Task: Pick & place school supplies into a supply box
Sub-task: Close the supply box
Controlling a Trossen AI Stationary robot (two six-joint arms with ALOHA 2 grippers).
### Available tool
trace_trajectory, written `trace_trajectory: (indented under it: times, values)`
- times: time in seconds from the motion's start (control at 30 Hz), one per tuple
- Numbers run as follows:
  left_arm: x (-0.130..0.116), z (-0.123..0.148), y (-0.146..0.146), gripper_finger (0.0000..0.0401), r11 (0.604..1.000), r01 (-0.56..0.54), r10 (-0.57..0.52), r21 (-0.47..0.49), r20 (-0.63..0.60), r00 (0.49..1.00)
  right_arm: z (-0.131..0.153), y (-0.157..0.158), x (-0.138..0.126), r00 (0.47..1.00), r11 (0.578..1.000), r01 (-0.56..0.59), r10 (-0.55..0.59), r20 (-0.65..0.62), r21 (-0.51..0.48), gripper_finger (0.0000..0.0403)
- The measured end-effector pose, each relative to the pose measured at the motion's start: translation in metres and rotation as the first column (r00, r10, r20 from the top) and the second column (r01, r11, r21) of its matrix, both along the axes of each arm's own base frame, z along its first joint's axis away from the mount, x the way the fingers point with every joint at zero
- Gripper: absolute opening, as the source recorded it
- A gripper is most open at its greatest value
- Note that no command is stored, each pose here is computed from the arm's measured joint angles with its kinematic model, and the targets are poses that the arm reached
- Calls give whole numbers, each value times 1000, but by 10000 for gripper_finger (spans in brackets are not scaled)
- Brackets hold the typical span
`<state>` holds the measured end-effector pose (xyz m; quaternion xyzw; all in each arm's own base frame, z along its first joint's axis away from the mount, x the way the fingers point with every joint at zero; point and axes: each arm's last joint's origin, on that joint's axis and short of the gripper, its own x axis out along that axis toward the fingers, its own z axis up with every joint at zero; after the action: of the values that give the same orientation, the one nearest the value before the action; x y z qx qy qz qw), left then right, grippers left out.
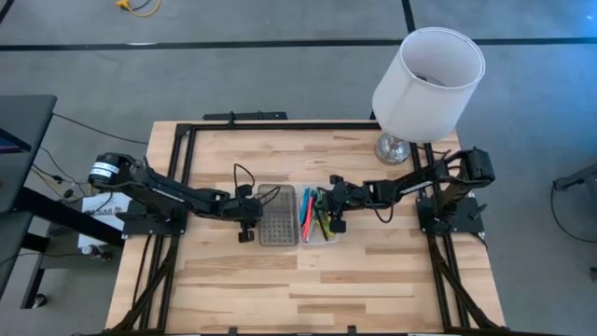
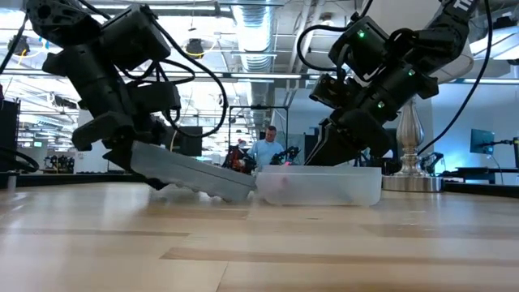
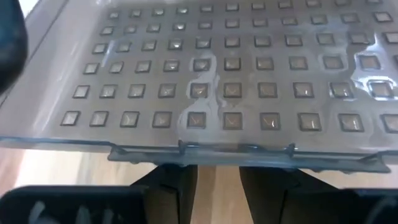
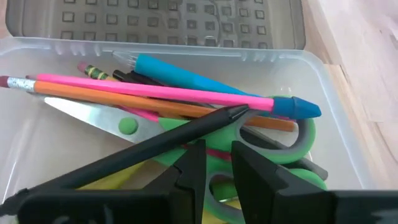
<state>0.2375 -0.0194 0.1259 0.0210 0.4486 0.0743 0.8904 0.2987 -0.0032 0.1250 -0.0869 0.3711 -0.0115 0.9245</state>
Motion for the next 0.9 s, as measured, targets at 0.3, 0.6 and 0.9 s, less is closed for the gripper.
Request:
trace_trajectory:
  times: [0.3, 0.6, 0.9]
  values:
    - [5, 4, 0, 109, 998, 15, -18, 53, 55, 998, 0, 0, 0, 1000, 1000, 5, -5, -6, 4, 71]
    - [7, 22, 0, 109, 994, 57, -73, 97, 166, 983, -1, 0, 0, 1000, 1000, 6, -6, -6, 6, 71]
    - [14, 48, -1, 109, 973, 123, -187, 198, 349, 918, -1, 0, 0, 1000, 1000, 6, -5, -6, 7, 71]
